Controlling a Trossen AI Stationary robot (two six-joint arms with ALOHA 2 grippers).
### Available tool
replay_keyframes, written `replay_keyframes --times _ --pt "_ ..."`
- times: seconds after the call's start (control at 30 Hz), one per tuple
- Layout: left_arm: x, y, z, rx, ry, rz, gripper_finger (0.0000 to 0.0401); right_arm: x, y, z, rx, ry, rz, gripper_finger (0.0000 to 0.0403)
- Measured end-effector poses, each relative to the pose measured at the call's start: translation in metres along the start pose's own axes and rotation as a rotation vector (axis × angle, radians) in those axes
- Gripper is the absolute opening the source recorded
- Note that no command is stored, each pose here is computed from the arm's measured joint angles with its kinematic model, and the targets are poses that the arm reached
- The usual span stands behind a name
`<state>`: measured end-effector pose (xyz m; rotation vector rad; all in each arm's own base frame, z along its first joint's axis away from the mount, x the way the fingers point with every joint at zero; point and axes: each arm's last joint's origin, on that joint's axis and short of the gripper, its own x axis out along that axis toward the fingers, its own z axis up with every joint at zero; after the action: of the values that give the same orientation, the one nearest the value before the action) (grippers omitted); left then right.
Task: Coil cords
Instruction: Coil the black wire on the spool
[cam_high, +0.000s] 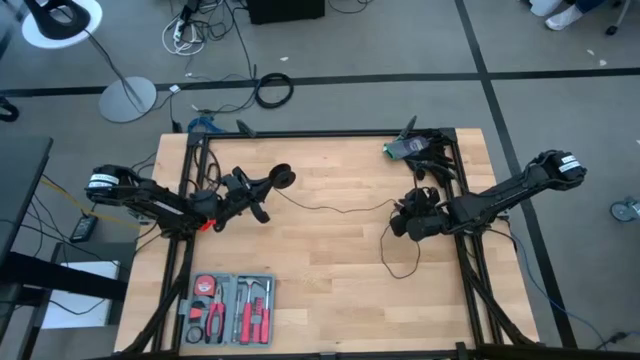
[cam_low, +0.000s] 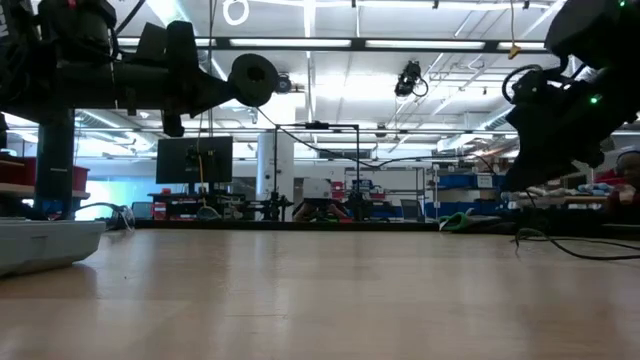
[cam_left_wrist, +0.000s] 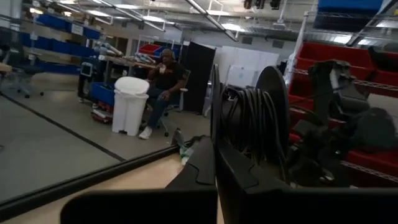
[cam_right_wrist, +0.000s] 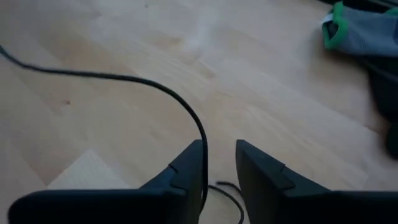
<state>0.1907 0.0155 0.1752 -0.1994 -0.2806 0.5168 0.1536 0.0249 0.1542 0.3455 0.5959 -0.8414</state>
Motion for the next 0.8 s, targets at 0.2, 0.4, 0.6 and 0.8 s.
replay_keyframes --times 0.2,0.4,0.6,0.8 --pt "0.0 0.0 0.0 0.001 0.003 -0.002 0.0 -0.011 0.0 0.014 -0.028 -0.033 0.045 0.0111" --pt "0.0 0.0 -0.004 -0.008 0.037 -0.002 0.0 -0.026 -0.002 0.032 0.003 -0.115 0.114 0.0111" --pt "-0.003 -0.005 -0.005 -0.008 0.046 -0.034 0.0 -0.03 0.015 0.054 0.045 -0.309 0.202 0.0112" --pt "-0.003 -0.012 -0.004 -0.02 0.045 -0.066 0.0 -0.017 0.045 0.074 -0.033 -0.442 0.37 0.011"
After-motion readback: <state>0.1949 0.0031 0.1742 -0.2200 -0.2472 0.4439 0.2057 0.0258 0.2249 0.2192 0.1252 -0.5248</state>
